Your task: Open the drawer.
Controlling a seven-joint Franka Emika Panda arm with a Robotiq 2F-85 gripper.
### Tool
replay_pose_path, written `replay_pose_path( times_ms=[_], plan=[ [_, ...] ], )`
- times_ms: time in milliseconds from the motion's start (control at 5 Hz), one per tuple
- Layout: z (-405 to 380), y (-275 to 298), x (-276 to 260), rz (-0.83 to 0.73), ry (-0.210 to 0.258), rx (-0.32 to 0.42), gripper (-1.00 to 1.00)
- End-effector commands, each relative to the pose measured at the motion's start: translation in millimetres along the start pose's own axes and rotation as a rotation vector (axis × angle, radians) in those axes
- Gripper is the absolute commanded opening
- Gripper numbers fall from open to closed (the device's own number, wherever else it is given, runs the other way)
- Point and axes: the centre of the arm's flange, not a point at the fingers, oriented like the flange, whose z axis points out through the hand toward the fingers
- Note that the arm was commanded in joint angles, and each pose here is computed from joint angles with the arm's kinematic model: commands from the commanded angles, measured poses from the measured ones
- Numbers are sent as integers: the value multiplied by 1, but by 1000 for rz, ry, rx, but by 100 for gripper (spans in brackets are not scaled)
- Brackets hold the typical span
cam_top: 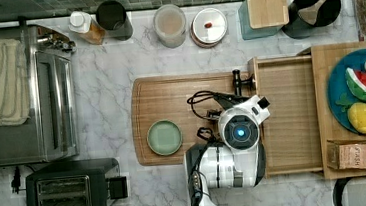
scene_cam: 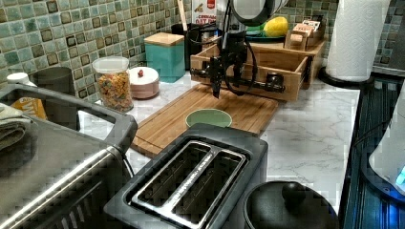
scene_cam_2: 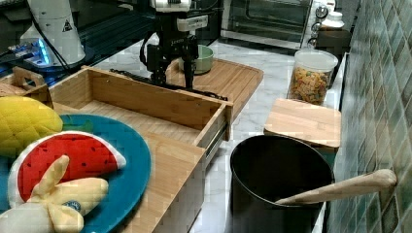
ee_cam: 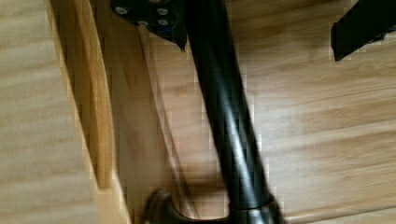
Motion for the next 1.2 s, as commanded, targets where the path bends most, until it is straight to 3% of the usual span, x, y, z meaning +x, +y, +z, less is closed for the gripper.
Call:
replay_pose_path(
  times_ms=[200, 600, 1200],
  plan=[
    [-44, -153, -21, -173, 68, 46, 100],
    [-68, -180, -66, -309, 95, 58, 100],
    [-68, -180, -66, -308, 95, 58, 100]
  ],
)
